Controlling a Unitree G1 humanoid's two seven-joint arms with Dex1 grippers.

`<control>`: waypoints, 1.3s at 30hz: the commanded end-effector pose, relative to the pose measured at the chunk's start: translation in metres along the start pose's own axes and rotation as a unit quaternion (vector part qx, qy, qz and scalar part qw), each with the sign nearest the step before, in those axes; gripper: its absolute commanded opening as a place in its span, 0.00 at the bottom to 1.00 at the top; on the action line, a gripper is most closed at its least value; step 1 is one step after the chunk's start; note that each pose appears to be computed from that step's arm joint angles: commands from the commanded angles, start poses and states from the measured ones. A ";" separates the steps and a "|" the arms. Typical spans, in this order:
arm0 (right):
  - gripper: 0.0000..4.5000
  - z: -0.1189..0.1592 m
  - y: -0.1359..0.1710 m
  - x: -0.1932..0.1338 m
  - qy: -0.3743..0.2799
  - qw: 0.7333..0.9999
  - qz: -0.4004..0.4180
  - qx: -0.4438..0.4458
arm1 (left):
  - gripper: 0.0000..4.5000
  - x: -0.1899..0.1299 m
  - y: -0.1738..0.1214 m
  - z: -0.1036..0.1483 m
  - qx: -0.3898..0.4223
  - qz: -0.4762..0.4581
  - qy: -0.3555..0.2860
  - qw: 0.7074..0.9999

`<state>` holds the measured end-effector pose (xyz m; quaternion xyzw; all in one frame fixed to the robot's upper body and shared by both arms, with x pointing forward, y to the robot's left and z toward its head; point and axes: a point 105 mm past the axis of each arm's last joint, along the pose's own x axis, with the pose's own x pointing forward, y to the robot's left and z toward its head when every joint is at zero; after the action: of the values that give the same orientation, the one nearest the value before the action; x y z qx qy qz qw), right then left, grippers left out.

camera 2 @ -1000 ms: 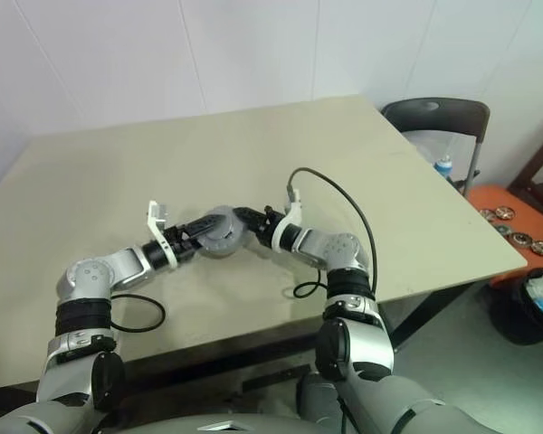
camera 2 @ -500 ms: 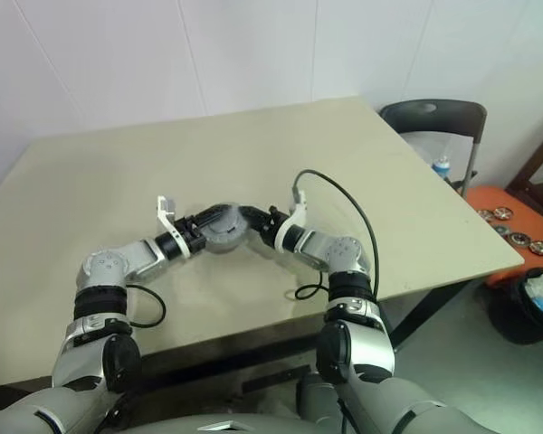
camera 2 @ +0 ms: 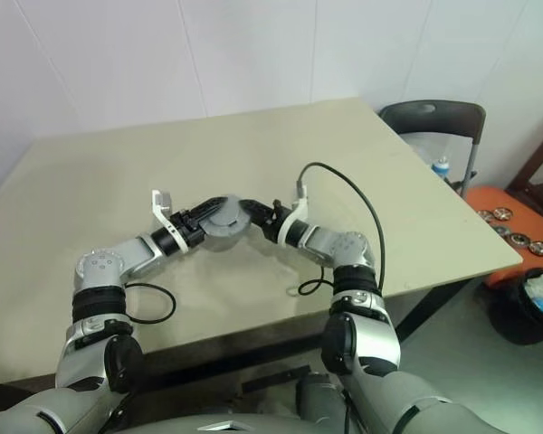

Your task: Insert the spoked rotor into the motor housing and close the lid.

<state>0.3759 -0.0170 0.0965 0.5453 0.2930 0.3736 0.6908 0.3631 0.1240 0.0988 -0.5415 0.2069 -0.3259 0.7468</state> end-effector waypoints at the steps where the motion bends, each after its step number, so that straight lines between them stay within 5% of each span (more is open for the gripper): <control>1: 0.28 0.009 0.013 0.012 -0.001 0.999 -0.008 -0.034 | 0.52 0.020 -0.044 -0.027 -0.013 -0.104 0.059 0.993; 11: 0.28 0.018 0.011 0.010 -0.004 0.999 -0.015 -0.037 | 0.49 0.009 -0.063 0.002 -0.047 -0.175 -0.040 0.983; 20: 0.94 0.022 0.019 0.013 -0.005 0.999 -0.004 -0.051 | 0.48 0.013 -0.059 0.000 -0.051 -0.156 -0.040 0.986; 36: 0.96 0.026 0.020 0.012 -0.025 0.999 0.013 -0.043 | 0.48 -0.002 -0.026 0.065 -0.037 -0.076 -0.228 0.970; 39: 0.96 0.027 0.021 0.012 -0.032 0.998 0.019 -0.050 | 0.48 -0.010 -0.012 0.081 0.014 -0.025 -0.267 0.963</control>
<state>0.3969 -0.0206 0.1106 0.5281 0.2661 0.3688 0.7172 0.4000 0.1711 0.1142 -0.6331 0.0300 -0.1888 0.7501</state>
